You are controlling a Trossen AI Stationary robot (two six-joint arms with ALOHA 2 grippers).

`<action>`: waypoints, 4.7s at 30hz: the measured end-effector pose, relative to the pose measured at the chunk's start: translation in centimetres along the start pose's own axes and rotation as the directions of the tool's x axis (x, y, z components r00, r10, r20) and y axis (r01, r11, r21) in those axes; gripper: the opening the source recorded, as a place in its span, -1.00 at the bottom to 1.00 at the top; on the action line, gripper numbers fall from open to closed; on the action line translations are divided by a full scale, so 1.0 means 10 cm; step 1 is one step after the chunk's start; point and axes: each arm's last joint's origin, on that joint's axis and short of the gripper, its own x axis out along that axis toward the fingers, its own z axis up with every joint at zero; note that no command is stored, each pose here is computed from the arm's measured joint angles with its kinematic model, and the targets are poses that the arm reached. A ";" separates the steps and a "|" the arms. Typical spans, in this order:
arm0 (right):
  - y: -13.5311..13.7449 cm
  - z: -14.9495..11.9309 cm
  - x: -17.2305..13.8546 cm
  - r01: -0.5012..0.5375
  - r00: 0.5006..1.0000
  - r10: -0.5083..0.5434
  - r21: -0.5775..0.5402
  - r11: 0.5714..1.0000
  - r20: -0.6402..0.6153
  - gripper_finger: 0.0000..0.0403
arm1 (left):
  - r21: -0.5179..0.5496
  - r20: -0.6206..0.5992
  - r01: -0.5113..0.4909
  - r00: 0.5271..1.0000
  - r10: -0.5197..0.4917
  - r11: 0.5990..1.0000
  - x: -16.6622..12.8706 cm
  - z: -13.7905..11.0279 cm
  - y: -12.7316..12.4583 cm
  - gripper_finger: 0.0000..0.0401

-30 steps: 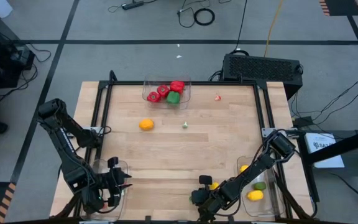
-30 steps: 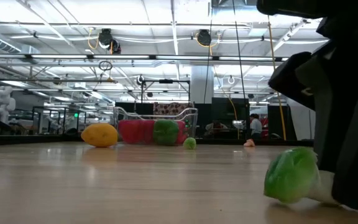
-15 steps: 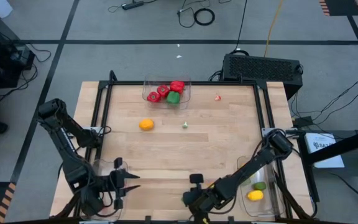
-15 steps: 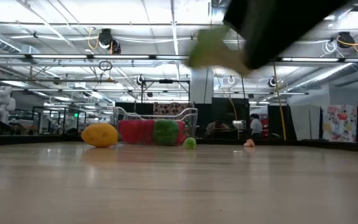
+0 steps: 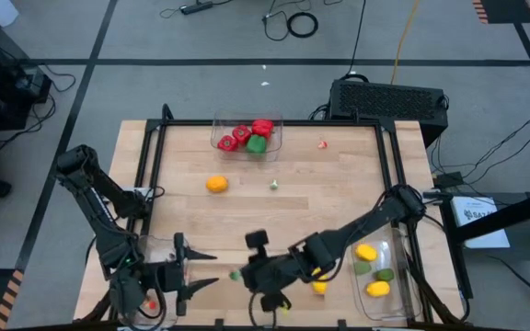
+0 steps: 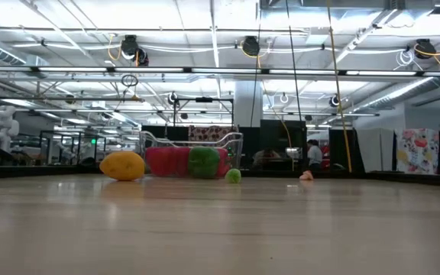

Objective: Sort produce into baskets
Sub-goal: Put the green mushroom into the bottom left transparent bin

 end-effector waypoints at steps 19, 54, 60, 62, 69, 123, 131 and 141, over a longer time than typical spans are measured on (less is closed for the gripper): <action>-0.51 0.22 -0.12 0.456 0.889 -0.454 -0.030 0.889 0.049 -0.79 | 0.132 0.022 -0.282 0.959 0.281 0.950 0.15 0.05 0.18 0.39; -0.47 0.22 -0.13 0.447 0.894 -0.445 -0.051 0.893 0.054 -0.79 | 0.041 -0.085 -0.269 0.959 0.272 0.962 0.38 -0.08 0.38 0.22; -0.47 0.22 -0.13 0.447 0.894 -0.444 -0.051 0.893 0.054 -0.79 | 0.043 -0.085 -0.270 0.958 0.272 0.962 0.38 -0.09 0.38 0.10; -0.47 0.22 -0.13 0.447 0.894 -0.444 -0.052 0.893 0.053 -0.79 | 0.043 -0.085 -0.270 0.958 0.273 0.962 0.38 -0.09 0.38 0.09; -0.47 0.22 -0.13 0.447 0.894 -0.444 -0.052 0.893 0.053 -0.79 | 0.045 -0.081 -0.291 0.953 0.293 0.956 0.38 -0.08 0.38 0.09; -0.32 0.22 -0.16 0.432 0.901 -0.428 -0.075 0.899 0.067 -0.50 | 0.066 -0.082 -0.300 0.949 0.305 0.952 0.37 -0.09 0.39 -0.17; -0.33 0.17 -0.16 0.428 0.904 -0.427 -0.068 0.901 0.025 -0.02 | 0.063 -0.089 -0.276 0.956 0.280 0.959 0.38 -0.10 0.38 -0.17; -0.11 -0.12 -0.24 0.338 0.918 -0.336 -0.025 0.941 -0.211 0.09 | -0.035 -0.272 -0.099 0.958 0.086 0.994 0.41 -0.36 0.39 -0.17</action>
